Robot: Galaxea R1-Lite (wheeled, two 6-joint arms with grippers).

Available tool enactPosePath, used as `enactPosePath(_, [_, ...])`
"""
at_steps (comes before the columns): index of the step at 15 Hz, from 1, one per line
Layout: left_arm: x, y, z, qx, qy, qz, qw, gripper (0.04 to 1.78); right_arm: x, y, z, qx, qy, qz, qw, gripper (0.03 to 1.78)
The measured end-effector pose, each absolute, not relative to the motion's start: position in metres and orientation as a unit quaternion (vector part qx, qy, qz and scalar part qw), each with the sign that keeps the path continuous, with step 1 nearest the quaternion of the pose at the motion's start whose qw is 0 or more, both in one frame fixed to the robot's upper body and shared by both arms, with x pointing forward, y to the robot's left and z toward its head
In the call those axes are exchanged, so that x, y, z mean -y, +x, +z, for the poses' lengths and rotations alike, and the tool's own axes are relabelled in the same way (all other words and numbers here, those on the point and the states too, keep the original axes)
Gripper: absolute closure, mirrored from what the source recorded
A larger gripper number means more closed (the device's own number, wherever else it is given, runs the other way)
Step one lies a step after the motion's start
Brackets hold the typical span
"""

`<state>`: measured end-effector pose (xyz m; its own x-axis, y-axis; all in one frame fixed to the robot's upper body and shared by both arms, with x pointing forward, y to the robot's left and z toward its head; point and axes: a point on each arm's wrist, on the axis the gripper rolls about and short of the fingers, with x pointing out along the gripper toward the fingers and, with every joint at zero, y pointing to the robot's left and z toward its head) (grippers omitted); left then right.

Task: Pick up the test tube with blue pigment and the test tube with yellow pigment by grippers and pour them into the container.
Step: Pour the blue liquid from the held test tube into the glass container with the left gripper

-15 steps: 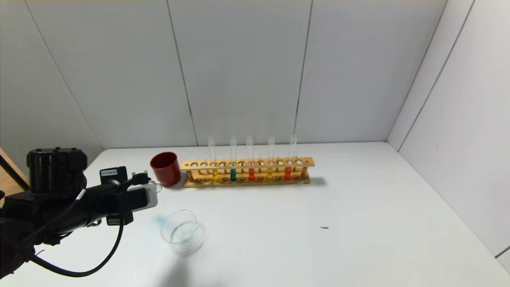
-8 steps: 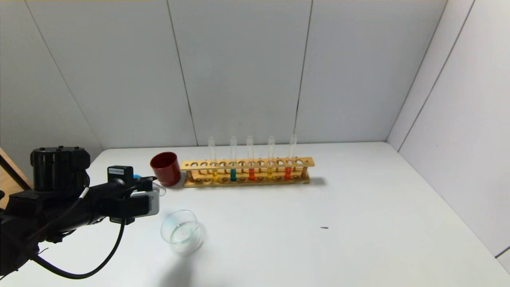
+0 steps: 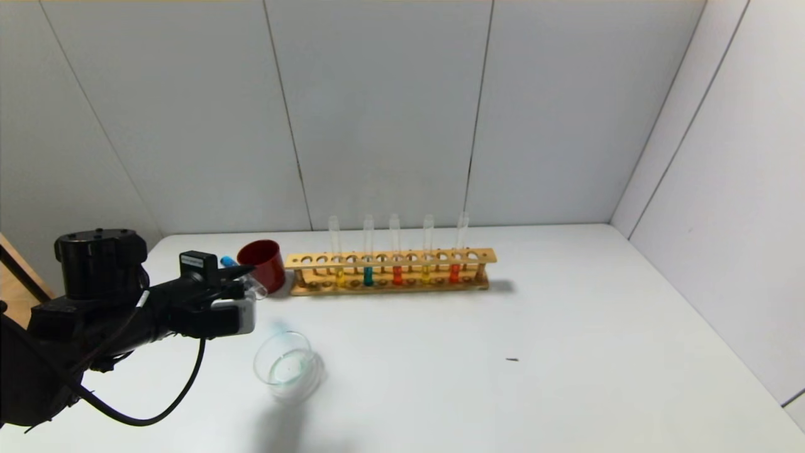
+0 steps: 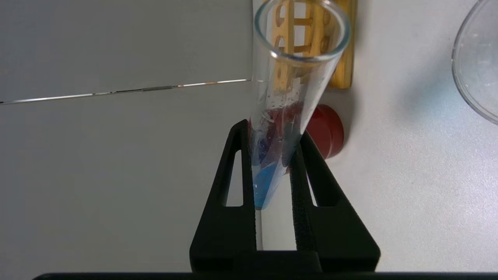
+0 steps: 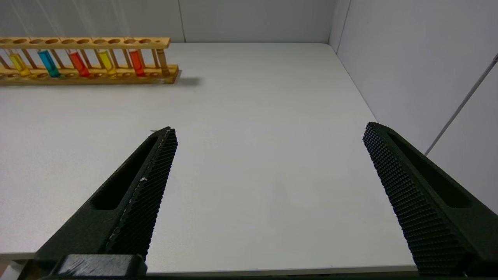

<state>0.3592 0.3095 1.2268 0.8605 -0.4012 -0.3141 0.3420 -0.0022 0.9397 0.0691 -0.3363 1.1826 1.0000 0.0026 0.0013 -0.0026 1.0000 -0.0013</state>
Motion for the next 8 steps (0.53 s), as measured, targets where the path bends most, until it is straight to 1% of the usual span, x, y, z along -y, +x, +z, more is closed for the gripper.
enactPosePath(3, [-0.314,0.358,1.226,0.035,0.662,-0.273,0.697,1.51,0.336,0.069,1.183,0.001,0.000,0.001,1.000,0.06])
enactPosePath(8, [-0.330,0.357,1.225,0.056,0.690,-0.280,0.665,1.51,0.336,0.069,1.183,0.001,-0.001,0.001,1.000,0.06])
